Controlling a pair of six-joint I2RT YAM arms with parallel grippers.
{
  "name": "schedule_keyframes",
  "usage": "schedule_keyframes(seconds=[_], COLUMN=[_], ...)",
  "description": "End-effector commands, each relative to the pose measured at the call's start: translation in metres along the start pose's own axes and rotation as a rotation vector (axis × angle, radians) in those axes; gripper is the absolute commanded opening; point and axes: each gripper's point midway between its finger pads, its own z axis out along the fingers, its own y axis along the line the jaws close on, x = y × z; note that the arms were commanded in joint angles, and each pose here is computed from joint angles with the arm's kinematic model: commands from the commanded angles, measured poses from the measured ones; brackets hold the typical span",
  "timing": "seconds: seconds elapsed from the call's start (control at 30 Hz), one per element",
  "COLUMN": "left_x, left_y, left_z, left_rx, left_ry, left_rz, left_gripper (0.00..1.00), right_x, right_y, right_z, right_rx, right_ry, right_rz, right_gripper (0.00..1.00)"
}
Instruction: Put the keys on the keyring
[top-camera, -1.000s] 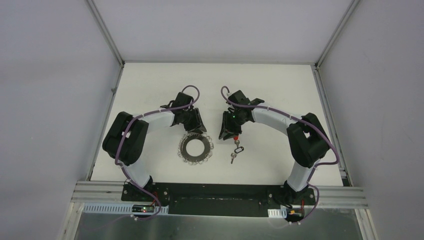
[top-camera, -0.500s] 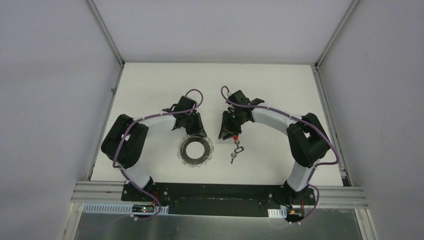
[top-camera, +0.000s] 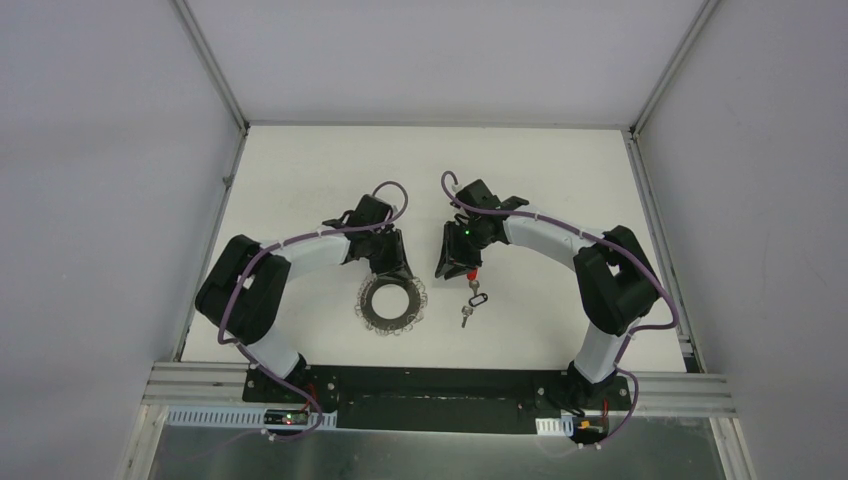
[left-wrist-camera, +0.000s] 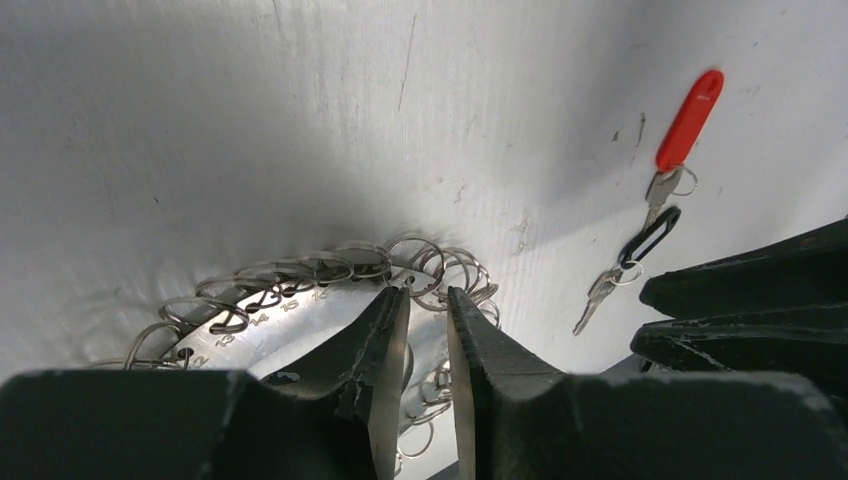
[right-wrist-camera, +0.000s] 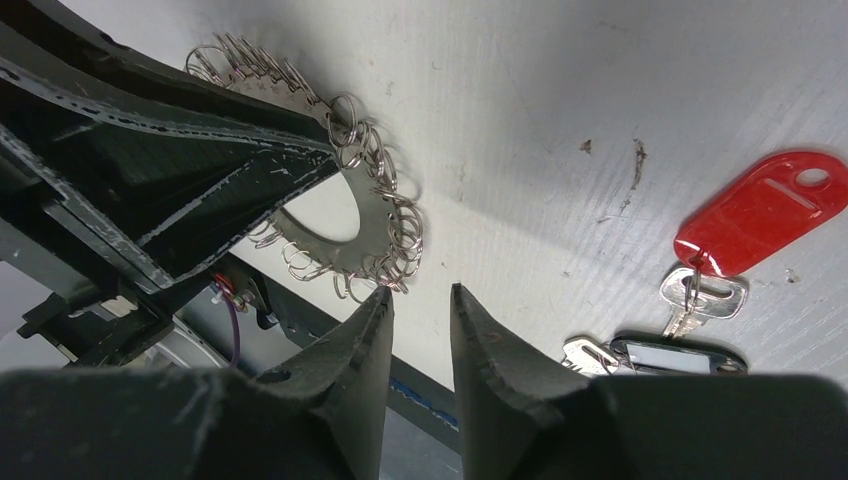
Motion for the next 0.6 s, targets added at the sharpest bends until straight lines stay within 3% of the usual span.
schedule_keyframes(seconds=[0.0, 0.17, 0.33, 0.57], left_x=[-0.007, -0.004, -0.003, -0.005], left_y=[-0.007, -0.013, -0.020, -0.025], left_z=[-0.012, -0.018, -0.018, -0.010], left_rx=[-0.024, -0.041, -0.055, -0.082], left_ry=[-0.039, -0.055, -0.060, -0.037], left_rz=[0.068, 0.112, 0.169, 0.223], left_gripper=[0.24, 0.26, 0.33, 0.30], right_x=[-0.012, -0.010, -0.010, -0.008], right_y=[0.021, 0.020, 0.019, 0.016], right_z=[-0.013, -0.012, -0.012, -0.010], right_rx=[-0.062, -0.061, -0.062, -0.057], right_ry=[-0.048, -0.042, -0.041, -0.037], right_rz=[-0.051, -0.052, -0.052, -0.049], right_gripper=[0.31, 0.31, 0.31, 0.31])
